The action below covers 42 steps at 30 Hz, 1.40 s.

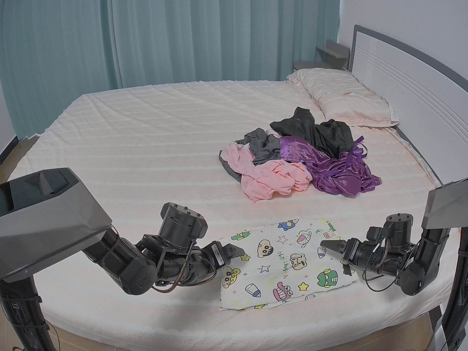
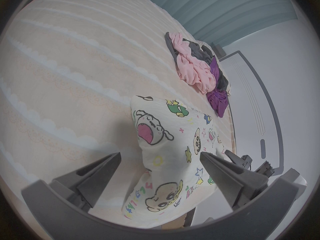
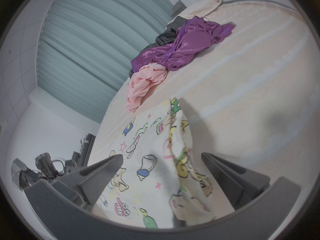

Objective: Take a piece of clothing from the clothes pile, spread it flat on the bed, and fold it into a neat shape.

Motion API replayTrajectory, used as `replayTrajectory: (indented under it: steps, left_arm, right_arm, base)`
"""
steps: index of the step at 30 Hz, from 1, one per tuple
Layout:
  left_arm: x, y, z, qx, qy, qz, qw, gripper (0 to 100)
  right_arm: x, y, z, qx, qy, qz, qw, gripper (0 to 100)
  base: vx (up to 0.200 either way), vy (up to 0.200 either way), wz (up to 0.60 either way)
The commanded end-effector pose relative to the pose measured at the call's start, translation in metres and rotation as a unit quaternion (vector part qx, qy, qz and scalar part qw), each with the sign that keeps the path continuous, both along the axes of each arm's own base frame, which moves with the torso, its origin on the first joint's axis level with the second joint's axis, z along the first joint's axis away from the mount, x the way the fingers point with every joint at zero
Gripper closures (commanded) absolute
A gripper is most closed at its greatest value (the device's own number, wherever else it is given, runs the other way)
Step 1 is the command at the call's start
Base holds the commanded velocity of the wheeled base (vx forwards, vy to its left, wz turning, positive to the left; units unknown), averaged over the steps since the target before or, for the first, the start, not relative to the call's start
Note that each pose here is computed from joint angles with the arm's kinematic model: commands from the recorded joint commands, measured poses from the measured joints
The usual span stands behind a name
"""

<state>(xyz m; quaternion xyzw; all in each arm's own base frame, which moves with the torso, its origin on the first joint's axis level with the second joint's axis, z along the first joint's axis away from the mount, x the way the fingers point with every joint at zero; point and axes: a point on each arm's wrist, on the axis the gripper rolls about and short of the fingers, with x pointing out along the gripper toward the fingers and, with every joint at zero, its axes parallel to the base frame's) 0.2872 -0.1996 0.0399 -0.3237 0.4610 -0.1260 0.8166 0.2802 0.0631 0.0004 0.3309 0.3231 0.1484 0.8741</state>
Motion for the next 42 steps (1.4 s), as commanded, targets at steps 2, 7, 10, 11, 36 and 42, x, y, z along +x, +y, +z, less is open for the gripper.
replayTrajectory:
  steps: [2, 7, 10, 11, 36, 42]
  left_arm:
    - [0.003, 0.005, 0.0, 0.002, -0.003, 0.014, 0.9999, 0]
    - [0.004, 0.005, 0.0, 0.003, -0.005, 0.017, 0.9998, 0]
    - [0.005, 0.005, 0.0, 0.003, -0.005, 0.017, 0.9998, 0]
    - [0.005, 0.005, 0.0, 0.003, -0.005, 0.017, 0.9998, 0]
    - [0.009, 0.005, 0.002, 0.004, -0.015, 0.027, 0.9995, 0]
    - [0.014, 0.003, 0.011, 0.0, -0.066, 0.058, 0.9962, 0]
  right_arm:
    - [-0.017, -0.019, 0.008, -0.043, -0.015, 0.005, 0.9989, 0]
    - [-0.037, -0.022, 0.013, -0.077, -0.021, 0.041, 0.996, 0]
    - [-0.046, -0.021, 0.01, -0.088, -0.011, 0.06, 0.9942, 0]
    - [-0.047, -0.021, 0.009, -0.09, -0.01, 0.063, 0.9939, 0]
    - [-0.081, -0.03, 0.004, -0.153, 0.004, 0.116, 0.9814, 100]
    - [-0.079, -0.03, -0.002, -0.156, 0.014, 0.118, 0.9805, 100]
  base:
    - [0.0, 0.0, 0.0]
    - [0.0, 0.0, 0.0]
    - [0.0, 0.0, 0.0]
    - [0.0, 0.0, 0.0]
    - [0.0, 0.0, 0.0]
    - [0.0, 0.0, 0.0]
